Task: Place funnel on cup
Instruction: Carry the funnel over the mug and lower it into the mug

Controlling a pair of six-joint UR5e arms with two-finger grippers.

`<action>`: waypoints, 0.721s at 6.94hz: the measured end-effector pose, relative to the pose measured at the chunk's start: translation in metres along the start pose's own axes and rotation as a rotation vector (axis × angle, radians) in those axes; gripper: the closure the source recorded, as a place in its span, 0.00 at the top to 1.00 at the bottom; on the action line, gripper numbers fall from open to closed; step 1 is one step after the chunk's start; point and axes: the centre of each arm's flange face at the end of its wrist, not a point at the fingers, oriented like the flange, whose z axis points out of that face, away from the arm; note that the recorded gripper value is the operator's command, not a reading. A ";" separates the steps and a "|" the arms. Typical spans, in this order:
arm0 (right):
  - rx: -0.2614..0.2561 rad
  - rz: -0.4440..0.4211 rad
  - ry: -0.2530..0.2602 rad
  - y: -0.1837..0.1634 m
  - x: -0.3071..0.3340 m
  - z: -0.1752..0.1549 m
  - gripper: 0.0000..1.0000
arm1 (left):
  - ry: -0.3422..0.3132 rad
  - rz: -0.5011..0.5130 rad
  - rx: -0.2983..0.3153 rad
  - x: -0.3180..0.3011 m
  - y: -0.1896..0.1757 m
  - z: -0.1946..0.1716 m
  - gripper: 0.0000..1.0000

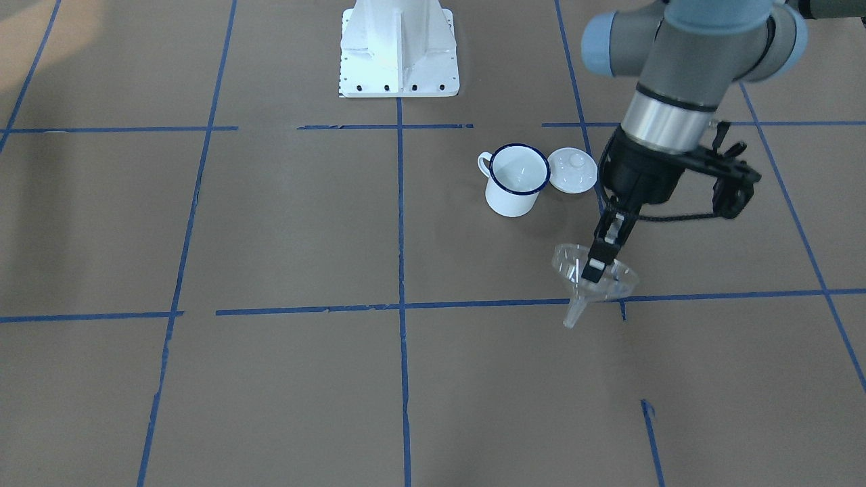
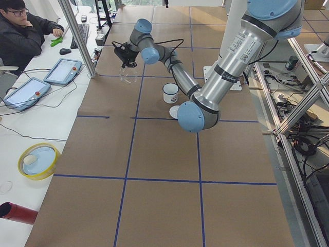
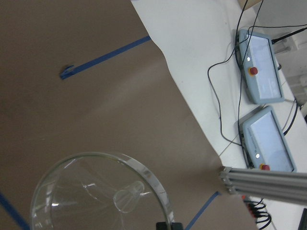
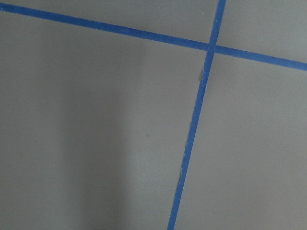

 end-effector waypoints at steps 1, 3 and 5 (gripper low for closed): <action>0.000 0.000 0.000 0.000 0.000 0.000 1.00 | -0.113 0.065 -0.049 -0.021 0.039 -0.012 0.00; 0.001 -0.001 0.000 0.000 0.000 0.000 1.00 | -0.318 0.186 -0.134 -0.047 0.090 -0.007 0.00; 0.000 0.000 0.000 0.000 0.000 0.000 1.00 | -0.444 0.258 -0.160 -0.049 0.111 0.007 0.00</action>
